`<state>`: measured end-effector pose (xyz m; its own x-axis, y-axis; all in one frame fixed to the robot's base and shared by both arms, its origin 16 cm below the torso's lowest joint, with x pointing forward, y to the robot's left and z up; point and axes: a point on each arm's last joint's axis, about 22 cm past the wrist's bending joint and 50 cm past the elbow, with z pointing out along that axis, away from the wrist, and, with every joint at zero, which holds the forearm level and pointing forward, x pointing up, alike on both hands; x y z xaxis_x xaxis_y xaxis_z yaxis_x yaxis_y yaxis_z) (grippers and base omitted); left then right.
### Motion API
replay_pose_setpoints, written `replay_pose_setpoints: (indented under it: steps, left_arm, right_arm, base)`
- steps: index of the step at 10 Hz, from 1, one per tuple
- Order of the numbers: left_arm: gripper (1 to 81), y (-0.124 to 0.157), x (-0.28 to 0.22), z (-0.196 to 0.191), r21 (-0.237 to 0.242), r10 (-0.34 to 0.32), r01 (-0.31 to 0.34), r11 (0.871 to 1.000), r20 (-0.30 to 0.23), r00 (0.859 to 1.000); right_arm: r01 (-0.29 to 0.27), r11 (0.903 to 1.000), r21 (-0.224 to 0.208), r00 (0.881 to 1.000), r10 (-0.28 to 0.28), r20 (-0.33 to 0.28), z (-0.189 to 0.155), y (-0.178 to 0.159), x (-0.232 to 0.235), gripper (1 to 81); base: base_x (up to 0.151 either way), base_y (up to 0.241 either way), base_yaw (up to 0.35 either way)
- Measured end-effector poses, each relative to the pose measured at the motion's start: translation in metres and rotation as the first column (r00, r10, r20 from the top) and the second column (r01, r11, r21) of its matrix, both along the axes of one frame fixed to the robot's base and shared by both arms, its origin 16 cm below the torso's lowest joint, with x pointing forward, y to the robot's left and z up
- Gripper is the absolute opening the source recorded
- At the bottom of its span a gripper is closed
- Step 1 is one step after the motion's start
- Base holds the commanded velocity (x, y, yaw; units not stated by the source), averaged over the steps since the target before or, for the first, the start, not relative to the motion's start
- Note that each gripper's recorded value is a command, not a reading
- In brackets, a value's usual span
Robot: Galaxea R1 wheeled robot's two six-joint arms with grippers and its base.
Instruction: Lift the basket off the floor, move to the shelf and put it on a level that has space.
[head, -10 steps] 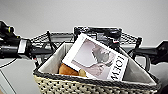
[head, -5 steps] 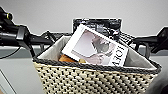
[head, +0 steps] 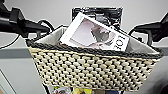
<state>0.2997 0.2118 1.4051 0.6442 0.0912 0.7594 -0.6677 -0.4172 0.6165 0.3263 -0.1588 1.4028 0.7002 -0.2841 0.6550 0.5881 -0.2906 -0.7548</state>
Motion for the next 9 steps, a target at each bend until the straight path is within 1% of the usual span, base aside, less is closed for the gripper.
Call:
replay_pose_setpoints:
  steps: [1, 2, 5, 6, 8, 9]
  left_arm:
    - [1.0, -0.005, -0.001, 0.008, 0.002, -0.013, 0.013, 1.0, 0.007, 1.0]
    - [1.0, -0.008, 0.002, 0.013, -0.001, -0.018, 0.018, 1.0, 0.002, 1.0]
    - [1.0, -0.011, 0.016, 0.028, -0.011, -0.015, 0.015, 1.0, -0.005, 1.0]
    - [1.0, -0.01, 0.021, 0.032, -0.011, -0.009, 0.009, 1.0, -0.007, 1.0]
    - [1.0, -0.007, 0.03, 0.043, -0.016, 0.004, -0.004, 1.0, 0.0, 1.0]
    - [1.0, -0.011, 0.035, 0.052, -0.001, 0.001, -0.001, 1.0, 0.006, 1.0]
  right_arm:
    - [0.009, 1.0, 0.002, 1.0, -0.009, 0.01, 0.011, -0.003, 0.0, 1.0]
    - [0.021, 0.9998, -0.001, 1.0, -0.021, 0.015, 0.02, -0.007, 0.003, 1.0]
    - [0.06, 0.9981, 0.012, 0.998, -0.06, 0.026, 0.05, -0.016, 0.021, 1.0]
    - [0.063, 0.9979, 0.011, 0.998, -0.063, 0.027, 0.055, -0.014, 0.028, 1.0]
    - [0.064, 0.9979, -0.004, 0.998, -0.064, 0.018, 0.058, -0.008, 0.039, 1.0]
    - [0.072, 0.9974, -0.005, 0.997, -0.072, 0.015, 0.063, -0.007, 0.047, 1.0]
  base:
    - [0.0, 0.0, 0.0]
    - [0.0, 0.0, 0.0]
    - [0.0, 0.0, 0.0]
    - [0.0, 0.0, 0.0]
    - [0.0, 0.0, 0.0]
    - [0.0, 0.0, 0.0]
